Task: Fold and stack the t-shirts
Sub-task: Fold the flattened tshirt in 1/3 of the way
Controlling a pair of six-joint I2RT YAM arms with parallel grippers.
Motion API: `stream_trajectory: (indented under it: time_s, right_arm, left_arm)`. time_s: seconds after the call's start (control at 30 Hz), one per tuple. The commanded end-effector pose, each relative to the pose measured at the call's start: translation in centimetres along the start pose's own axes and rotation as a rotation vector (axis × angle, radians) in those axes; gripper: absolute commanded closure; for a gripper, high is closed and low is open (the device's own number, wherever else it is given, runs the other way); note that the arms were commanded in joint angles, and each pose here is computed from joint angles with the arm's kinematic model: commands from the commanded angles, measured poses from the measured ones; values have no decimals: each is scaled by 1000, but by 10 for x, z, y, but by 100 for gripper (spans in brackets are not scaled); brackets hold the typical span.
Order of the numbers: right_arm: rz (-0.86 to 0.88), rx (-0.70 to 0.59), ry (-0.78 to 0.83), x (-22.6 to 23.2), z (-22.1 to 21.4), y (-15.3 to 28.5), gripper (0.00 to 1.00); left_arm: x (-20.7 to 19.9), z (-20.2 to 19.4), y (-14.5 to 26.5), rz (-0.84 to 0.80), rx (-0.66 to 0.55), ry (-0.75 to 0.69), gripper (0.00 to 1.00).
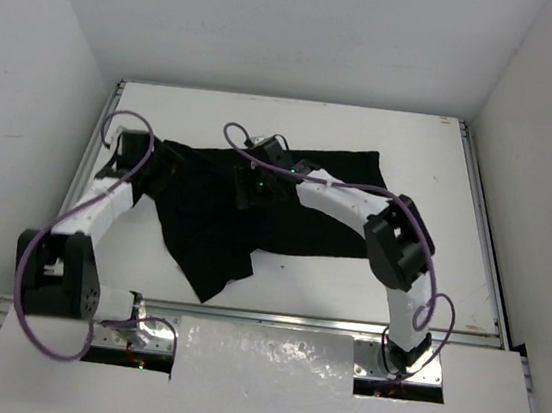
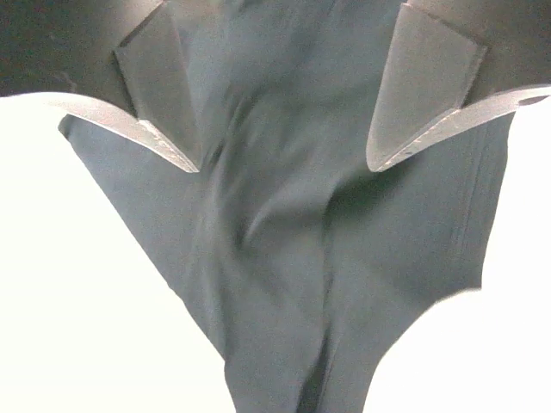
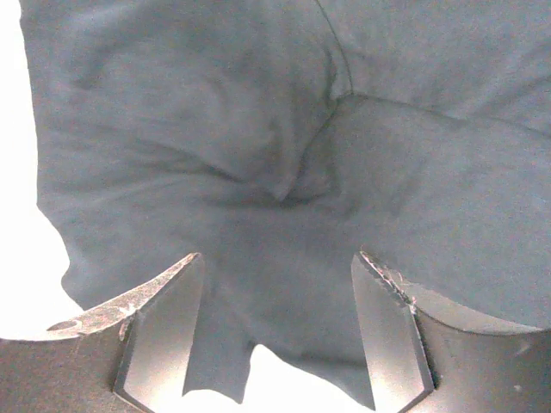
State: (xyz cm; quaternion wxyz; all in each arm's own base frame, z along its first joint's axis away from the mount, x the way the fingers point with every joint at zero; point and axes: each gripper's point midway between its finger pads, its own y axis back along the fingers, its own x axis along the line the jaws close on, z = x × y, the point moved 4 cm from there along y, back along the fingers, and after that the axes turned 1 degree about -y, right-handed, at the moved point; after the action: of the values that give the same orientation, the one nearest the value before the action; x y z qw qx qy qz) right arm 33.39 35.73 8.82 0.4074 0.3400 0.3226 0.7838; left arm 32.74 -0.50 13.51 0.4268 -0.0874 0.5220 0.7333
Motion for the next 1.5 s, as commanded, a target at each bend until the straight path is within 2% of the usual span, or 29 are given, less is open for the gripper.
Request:
stream_trajectory:
  time_s: [0.0, 0.07, 0.13, 0.2, 0.33, 0.43, 0.5, 0.63, 0.9, 0.97, 1.0, 1.1, 1.17, 1.2, 1.3, 1.47]
  right_arm:
    - [57, -109, 25, 10, 27, 45, 30]
    - [97, -116, 54, 16, 27, 59, 30]
    - [136, -89, 62, 16, 13, 64, 30]
    - [161, -104, 73, 15, 2, 74, 30]
    - [226, -120, 102, 18, -7, 90, 29]
    - [246, -117, 114, 20, -10, 94, 29]
    - [249, -113, 119, 19, -14, 96, 29]
    - [258, -115, 123, 19, -17, 98, 29]
    - [254, -103, 126, 18, -19, 94, 29]
    - [251, -93, 128, 18, -19, 90, 29]
    - [249, -88, 126, 18, -19, 88, 29]
    - [252, -84, 122, 17, -19, 84, 29]
    - [250, -72, 123, 17, -22, 80, 29]
    - [248, -69, 121, 16, -22, 79, 29]
    - [248, -67, 122, 17, -23, 79, 29]
    - [249, -69, 121, 17, -22, 79, 29]
  left_arm:
    - [-26, 57, -26, 52, -156, -5, 28]
    - [-28, 70, -54, 114, -151, -38, 29]
    - [-16, 64, -80, 150, -99, -36, 46]
    - [-18, 68, -95, 138, -107, -47, 50]
    - [-31, 70, -125, 41, -90, -163, 50]
    - [-39, 70, -127, -36, -110, -180, 50]
    - [-34, 66, -136, -24, -83, -183, 62]
    - [-34, 62, -147, -33, -64, -188, 75]
    - [-29, 58, -150, 2, -36, -196, 75]
    - [-32, 62, -141, -16, -53, -205, 66]
    - [-35, 64, -137, -24, -59, -208, 57]
    - [-42, 68, -128, -44, -72, -217, 48]
    - [-43, 71, -123, -40, -90, -212, 49]
    - [-43, 74, -119, -35, -106, -206, 54]
    - [-34, 70, -116, 5, -88, -207, 60]
    - [-25, 65, -128, 55, -48, -217, 73]
